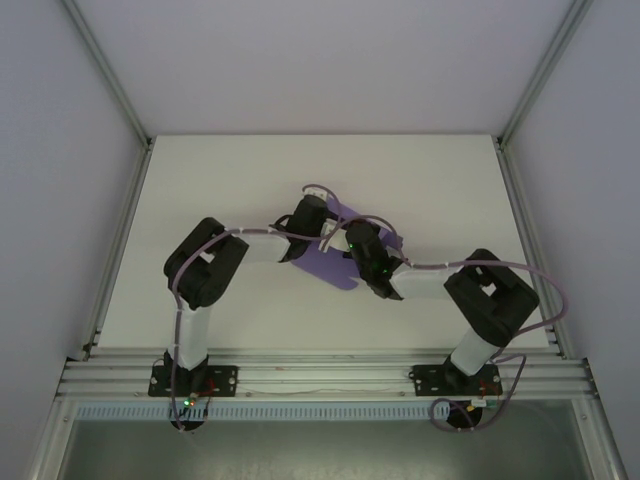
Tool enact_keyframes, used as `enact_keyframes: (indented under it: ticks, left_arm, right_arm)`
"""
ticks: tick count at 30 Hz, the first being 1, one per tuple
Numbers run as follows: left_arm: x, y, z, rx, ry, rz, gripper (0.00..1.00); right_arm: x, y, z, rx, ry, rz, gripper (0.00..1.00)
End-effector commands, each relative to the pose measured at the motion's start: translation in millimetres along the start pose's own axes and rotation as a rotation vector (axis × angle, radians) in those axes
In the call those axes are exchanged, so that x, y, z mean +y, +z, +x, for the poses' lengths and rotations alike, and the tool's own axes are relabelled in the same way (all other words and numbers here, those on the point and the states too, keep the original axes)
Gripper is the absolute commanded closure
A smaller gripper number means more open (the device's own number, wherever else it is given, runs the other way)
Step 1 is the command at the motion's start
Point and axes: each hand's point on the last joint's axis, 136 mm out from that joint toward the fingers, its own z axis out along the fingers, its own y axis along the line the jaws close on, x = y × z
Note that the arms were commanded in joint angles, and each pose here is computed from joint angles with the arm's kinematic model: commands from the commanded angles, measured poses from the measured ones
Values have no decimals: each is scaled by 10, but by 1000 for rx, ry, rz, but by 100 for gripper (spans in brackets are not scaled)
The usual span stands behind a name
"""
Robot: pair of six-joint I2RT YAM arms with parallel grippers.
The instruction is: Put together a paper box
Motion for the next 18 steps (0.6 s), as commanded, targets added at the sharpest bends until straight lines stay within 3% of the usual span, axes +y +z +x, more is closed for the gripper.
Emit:
enact_keyframes:
  ticks: [1, 6, 10, 13, 16, 18]
  left_arm:
    - [-64, 102, -161, -61, -29, 73, 89]
    - [-221, 20, -244, -94, 53, 187, 76]
    - [-282, -9, -316, -83, 66, 244, 76]
    - [-392, -49, -317, -72, 103, 345, 65]
    - [-362, -93, -369, -88, 114, 342, 65]
    - [-365, -92, -402, -95, 127, 338, 73]
  right_arm:
    - [756, -89, 82, -27, -79, -259, 100]
    - [761, -115, 94, -30, -79, -272, 100]
    - [757, -120, 95, -30, -80, -275, 100]
    - [771, -126, 103, -28, -81, -284, 100]
    - [766, -135, 102, -30, -77, -287, 100]
    - [766, -138, 96, -33, -74, -289, 100]
